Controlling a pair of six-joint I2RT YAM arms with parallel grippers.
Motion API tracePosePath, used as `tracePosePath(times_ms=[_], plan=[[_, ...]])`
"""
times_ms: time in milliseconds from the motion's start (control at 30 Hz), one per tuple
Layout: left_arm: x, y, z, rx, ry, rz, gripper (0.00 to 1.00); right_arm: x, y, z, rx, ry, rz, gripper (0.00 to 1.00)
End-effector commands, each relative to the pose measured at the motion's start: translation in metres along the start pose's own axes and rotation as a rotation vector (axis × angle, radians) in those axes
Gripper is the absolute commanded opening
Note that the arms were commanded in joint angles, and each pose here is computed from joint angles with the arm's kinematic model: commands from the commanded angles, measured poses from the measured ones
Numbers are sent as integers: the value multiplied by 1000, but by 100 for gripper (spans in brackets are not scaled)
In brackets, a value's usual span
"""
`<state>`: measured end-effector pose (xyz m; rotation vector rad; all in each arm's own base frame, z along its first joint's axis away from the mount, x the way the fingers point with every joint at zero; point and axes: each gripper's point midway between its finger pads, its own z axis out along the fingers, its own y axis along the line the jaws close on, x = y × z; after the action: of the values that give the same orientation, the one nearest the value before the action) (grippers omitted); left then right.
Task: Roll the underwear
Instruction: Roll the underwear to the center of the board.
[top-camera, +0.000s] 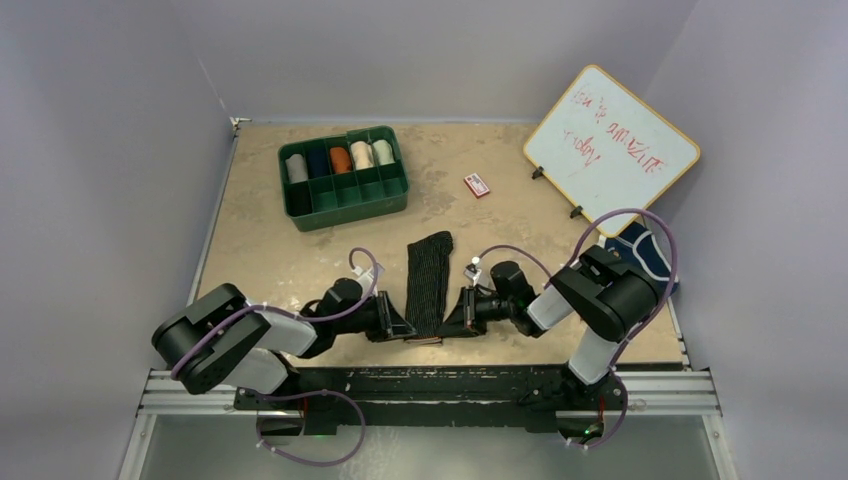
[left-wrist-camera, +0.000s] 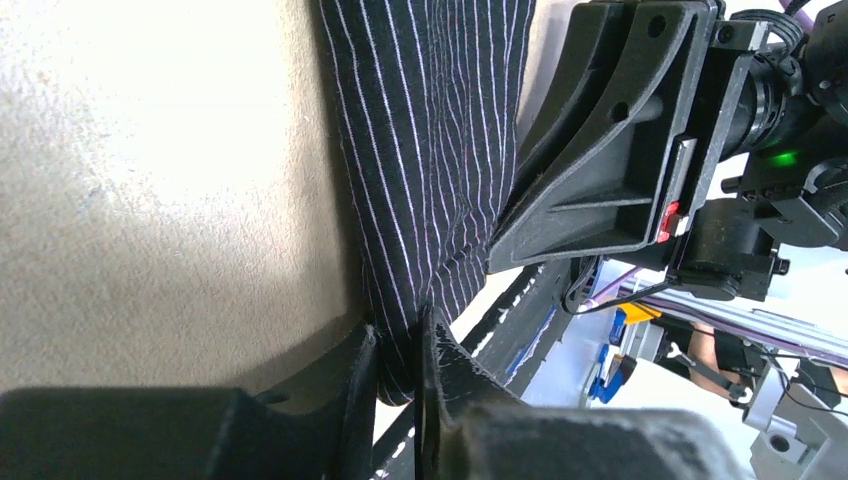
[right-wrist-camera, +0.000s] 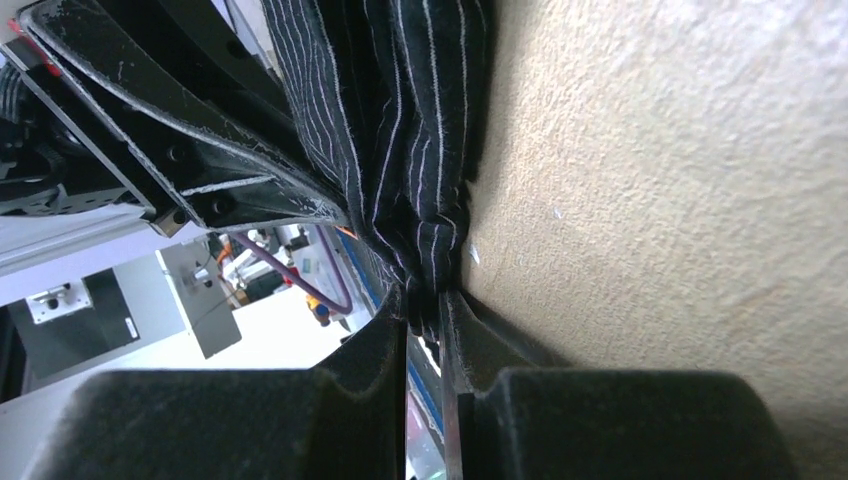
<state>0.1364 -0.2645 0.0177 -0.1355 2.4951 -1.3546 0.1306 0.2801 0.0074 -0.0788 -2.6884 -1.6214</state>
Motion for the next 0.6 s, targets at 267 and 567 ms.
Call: tracePosePath(times_ms=[267,567], plan=[[-18,26,-3,-209,-18,144,0,-27,-31,-26,327,-142,-185,48],[-41,30,-16,-182,-13,151,0,-112,73,-87,302,-590,-943,56]])
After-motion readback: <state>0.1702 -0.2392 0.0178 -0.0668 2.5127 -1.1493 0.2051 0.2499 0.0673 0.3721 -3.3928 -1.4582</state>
